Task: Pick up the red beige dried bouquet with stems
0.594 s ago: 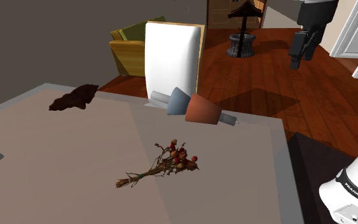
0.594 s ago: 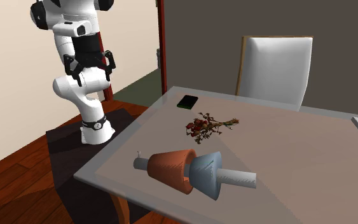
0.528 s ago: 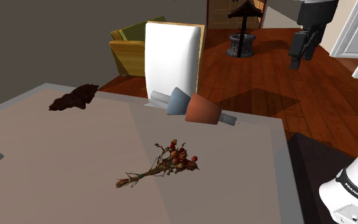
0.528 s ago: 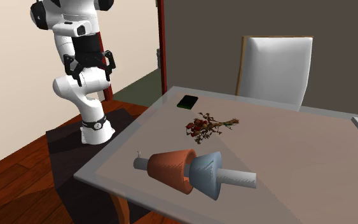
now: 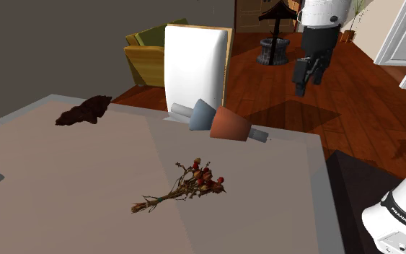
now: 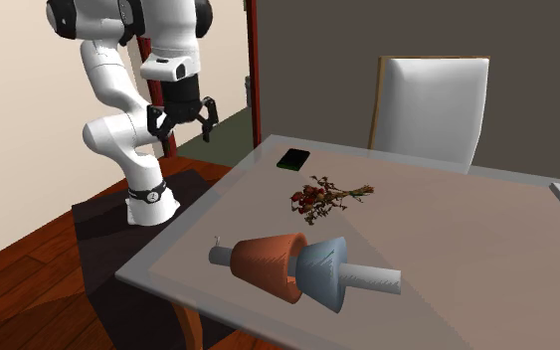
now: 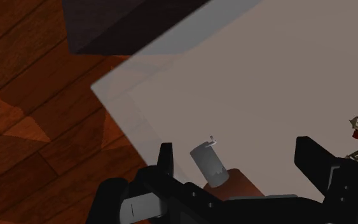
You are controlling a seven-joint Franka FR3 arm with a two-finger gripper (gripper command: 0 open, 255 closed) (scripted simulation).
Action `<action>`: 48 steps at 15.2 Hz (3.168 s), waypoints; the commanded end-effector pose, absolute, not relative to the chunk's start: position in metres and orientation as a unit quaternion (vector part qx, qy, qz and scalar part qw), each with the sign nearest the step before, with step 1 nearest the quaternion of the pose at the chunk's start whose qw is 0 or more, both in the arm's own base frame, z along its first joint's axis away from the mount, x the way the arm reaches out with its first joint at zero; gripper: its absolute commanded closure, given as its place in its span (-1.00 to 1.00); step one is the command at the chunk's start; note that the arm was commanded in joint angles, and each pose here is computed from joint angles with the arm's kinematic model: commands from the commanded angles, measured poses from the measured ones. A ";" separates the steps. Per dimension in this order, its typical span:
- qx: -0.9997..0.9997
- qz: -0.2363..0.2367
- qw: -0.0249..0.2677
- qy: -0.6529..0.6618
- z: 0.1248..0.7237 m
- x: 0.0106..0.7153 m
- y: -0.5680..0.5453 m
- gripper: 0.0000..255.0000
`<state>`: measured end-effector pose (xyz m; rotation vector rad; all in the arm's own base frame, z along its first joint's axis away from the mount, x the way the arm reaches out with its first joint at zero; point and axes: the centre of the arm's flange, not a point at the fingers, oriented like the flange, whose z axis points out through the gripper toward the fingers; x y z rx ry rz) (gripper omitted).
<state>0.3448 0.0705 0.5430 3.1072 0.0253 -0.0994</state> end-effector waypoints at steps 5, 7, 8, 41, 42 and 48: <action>0.999 -0.025 0.018 0.019 0.511 0.381 0.134 -1.00; 0.999 -0.023 0.019 0.023 0.500 0.393 0.155 -1.00; 0.999 -0.022 0.019 0.024 0.494 0.399 0.166 -1.00; 0.997 0.002 0.030 0.070 0.318 0.534 0.427 -1.00; 0.997 0.002 0.030 0.070 0.317 0.534 0.427 -1.00; 0.997 0.002 0.030 0.070 0.316 0.534 0.427 1.00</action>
